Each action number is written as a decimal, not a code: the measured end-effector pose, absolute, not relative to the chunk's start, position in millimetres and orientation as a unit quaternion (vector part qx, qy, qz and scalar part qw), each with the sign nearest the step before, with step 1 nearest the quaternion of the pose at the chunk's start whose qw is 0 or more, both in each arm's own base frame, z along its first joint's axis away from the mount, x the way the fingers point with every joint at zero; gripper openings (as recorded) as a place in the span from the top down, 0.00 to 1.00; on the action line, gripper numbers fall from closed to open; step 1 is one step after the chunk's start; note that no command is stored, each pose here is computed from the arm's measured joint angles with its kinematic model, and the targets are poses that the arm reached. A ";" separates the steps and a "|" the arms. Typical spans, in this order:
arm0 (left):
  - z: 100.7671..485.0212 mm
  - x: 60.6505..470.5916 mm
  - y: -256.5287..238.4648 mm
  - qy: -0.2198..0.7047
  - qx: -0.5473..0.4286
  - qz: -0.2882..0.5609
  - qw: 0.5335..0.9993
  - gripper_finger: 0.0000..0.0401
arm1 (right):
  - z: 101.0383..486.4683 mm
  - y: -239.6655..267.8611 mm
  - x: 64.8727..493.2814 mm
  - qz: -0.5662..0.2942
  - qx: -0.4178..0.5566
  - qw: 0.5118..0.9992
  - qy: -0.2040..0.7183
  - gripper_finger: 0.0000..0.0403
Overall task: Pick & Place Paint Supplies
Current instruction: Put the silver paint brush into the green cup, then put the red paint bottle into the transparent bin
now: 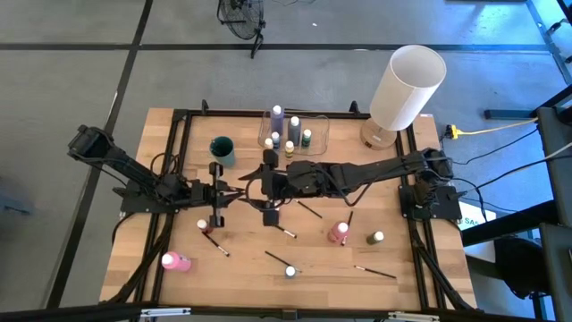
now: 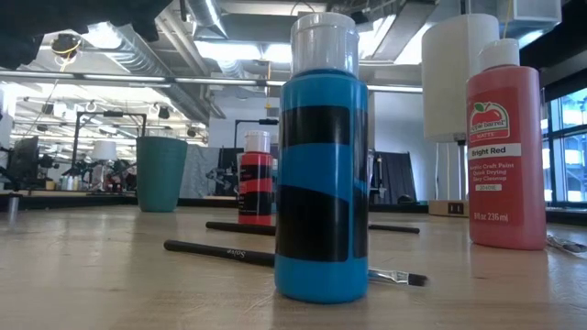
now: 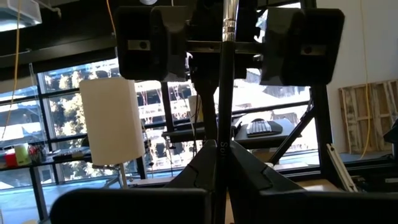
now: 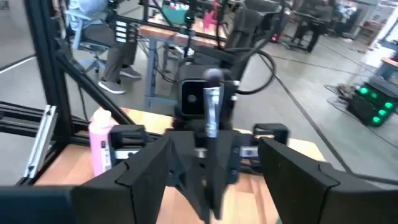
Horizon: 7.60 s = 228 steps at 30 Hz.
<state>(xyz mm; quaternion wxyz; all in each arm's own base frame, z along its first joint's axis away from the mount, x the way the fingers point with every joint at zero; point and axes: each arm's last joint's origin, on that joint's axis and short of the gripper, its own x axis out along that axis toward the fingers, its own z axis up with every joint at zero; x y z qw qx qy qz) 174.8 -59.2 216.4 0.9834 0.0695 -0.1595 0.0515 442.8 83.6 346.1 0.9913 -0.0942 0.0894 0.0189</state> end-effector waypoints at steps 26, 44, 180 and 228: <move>222.8 195.9 -67.8 -0.150 0.103 0.057 0.982 0.97 | 343.0 84.5 444.1 0.046 -0.101 0.989 0.094 0.39; 223.7 195.3 -67.4 -0.151 0.102 0.060 0.981 0.97 | 340.8 86.7 443.2 0.052 -0.129 0.985 0.103 0.73; 200.0 127.1 35.6 -0.129 0.045 0.331 0.934 0.97 | 334.9 124.6 306.9 -0.429 -0.174 0.844 0.270 0.30; 177.5 124.3 51.0 -0.059 -0.006 0.387 0.920 0.60 | 320.3 127.6 302.2 -0.428 -0.179 0.841 0.279 0.30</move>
